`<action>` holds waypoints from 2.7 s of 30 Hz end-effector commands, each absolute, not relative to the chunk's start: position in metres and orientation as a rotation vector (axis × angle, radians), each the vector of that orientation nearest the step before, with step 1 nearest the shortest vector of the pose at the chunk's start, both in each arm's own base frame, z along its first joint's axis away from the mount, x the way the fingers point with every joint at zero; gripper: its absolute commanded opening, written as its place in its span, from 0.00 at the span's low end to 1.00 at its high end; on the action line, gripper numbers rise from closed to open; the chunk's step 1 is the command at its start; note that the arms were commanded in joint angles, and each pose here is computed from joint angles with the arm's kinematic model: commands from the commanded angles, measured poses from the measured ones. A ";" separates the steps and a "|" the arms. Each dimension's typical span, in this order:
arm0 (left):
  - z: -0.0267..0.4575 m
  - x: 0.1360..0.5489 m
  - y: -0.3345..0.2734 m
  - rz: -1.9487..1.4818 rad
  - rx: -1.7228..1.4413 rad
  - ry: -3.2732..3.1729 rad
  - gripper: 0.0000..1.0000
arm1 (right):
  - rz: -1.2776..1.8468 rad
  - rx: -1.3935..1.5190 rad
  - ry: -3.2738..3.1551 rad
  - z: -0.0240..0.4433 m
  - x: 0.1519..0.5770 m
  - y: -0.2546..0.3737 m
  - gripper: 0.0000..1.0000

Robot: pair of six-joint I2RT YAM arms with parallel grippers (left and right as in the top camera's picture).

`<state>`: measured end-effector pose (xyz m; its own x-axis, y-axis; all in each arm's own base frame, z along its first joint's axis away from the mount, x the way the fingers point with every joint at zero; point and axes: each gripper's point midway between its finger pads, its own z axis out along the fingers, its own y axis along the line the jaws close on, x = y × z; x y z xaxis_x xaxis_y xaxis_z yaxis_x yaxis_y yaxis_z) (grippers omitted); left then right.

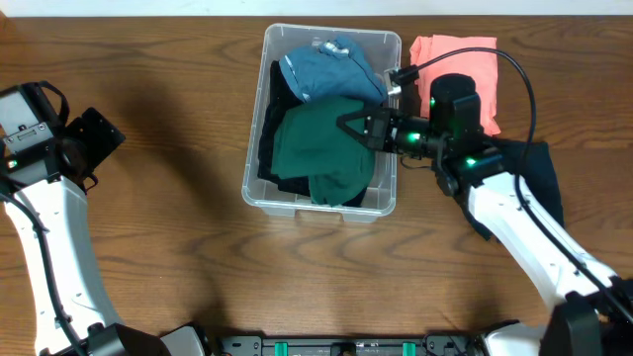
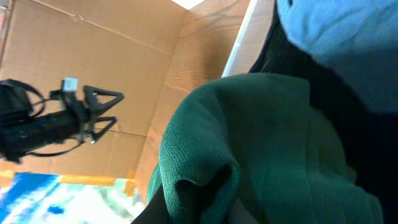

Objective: Pack container

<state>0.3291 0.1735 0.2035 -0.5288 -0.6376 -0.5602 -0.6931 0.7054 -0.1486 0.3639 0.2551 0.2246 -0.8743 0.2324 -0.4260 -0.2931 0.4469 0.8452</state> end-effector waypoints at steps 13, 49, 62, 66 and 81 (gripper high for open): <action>0.211 0.328 0.176 0.138 -0.992 2.303 0.98 | 1.463 -0.201 2.209 0.165 0.384 0.282 0.01; 0.211 0.328 0.176 0.138 -0.992 2.303 0.98 | 1.241 -0.305 1.870 0.267 0.406 0.208 0.85; 0.211 0.328 0.176 0.138 -0.992 2.303 0.98 | 1.199 -0.427 2.199 0.193 0.356 0.239 0.01; 0.211 0.328 0.176 0.138 -0.992 2.303 0.98 | 1.073 -0.458 2.209 0.183 0.360 0.245 0.01; 0.211 0.328 0.176 0.138 -0.992 2.303 0.98 | 0.856 -0.325 2.419 0.080 0.393 0.233 0.01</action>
<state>0.3291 0.1735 0.2035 -0.5293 -0.6374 -0.5599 -0.6929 0.7056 -0.1483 0.3953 0.2312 0.0949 -0.8049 -0.0226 -0.5930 -0.3951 0.7659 0.5072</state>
